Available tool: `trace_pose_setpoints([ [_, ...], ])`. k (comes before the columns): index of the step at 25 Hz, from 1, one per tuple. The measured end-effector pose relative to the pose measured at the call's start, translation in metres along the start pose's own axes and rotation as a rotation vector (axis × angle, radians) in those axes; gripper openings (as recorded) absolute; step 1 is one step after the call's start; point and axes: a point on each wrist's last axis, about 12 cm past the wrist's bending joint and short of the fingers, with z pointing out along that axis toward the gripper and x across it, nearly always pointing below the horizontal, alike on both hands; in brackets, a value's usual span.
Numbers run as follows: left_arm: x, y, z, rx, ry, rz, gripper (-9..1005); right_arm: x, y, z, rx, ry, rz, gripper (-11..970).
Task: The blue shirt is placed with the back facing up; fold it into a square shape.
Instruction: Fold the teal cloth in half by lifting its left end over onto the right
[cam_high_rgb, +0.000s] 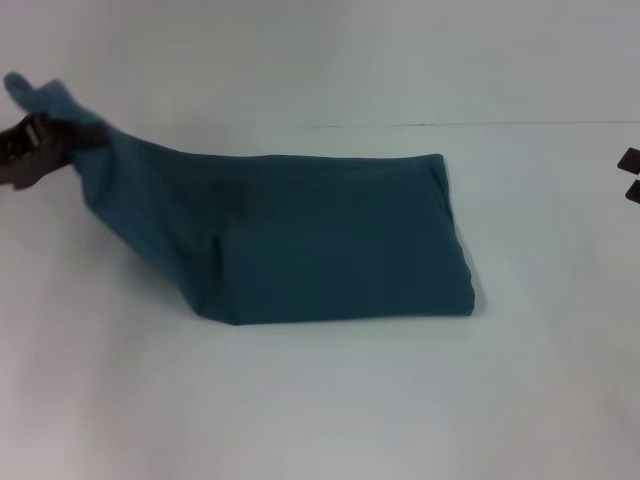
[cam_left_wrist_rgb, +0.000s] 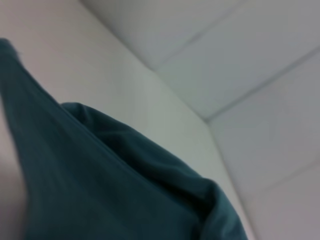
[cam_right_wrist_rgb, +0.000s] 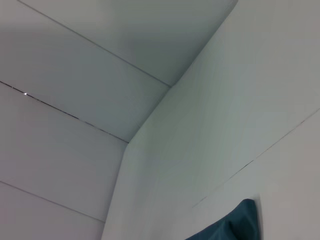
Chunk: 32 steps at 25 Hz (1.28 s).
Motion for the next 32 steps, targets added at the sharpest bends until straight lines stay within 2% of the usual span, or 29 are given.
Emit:
trace_pose_setpoints([
  [1,0.0,0.0,0.0,0.0,0.0,0.0,57,0.0,0.0,0.0,0.0,0.0,0.0,686],
  [5,-0.009,-0.019,0.012,0.054,0.035,0.047,57,0.001,0.001,0.001,-0.006,0.004,-0.002,685],
  [8,-0.011,-0.032,0.026,0.076,0.084,0.091,57,0.001,0.001,0.002,-0.007,0.005,-0.003,685],
  [9,-0.009,-0.04,0.037,0.092,0.119,0.114,57,0.001,0.001,0.002,-0.006,0.005,-0.003,685],
  [11,-0.008,-0.044,0.042,0.1,0.134,0.126,57,0.001,0.001,0.002,-0.005,0.004,-0.002,685],
  [16,0.007,-0.069,0.079,0.136,0.22,0.206,57,0.001,0.0,0.003,-0.002,0.004,0.0,685],
  [17,0.014,-0.08,0.096,0.141,0.258,0.246,57,0.001,0.0,0.003,0.0,0.004,-0.001,685],
  [18,0.014,-0.08,0.096,0.141,0.258,0.246,57,0.001,0.0,0.004,0.001,0.006,-0.002,685],
  [22,0.028,-0.099,0.125,0.132,0.315,0.329,58,0.001,0.001,0.005,0.003,0.011,-0.004,685],
  [25,0.034,-0.107,0.136,0.129,0.337,0.367,58,0.002,0.001,0.006,0.003,0.011,-0.004,685],
  [26,0.042,-0.117,0.149,0.123,0.366,0.417,58,0.002,0.001,0.006,0.004,0.012,-0.004,685],
  [32,0.056,-0.128,0.167,0.109,0.409,0.488,58,0.003,0.0,0.006,0.004,0.014,0.003,685],
])
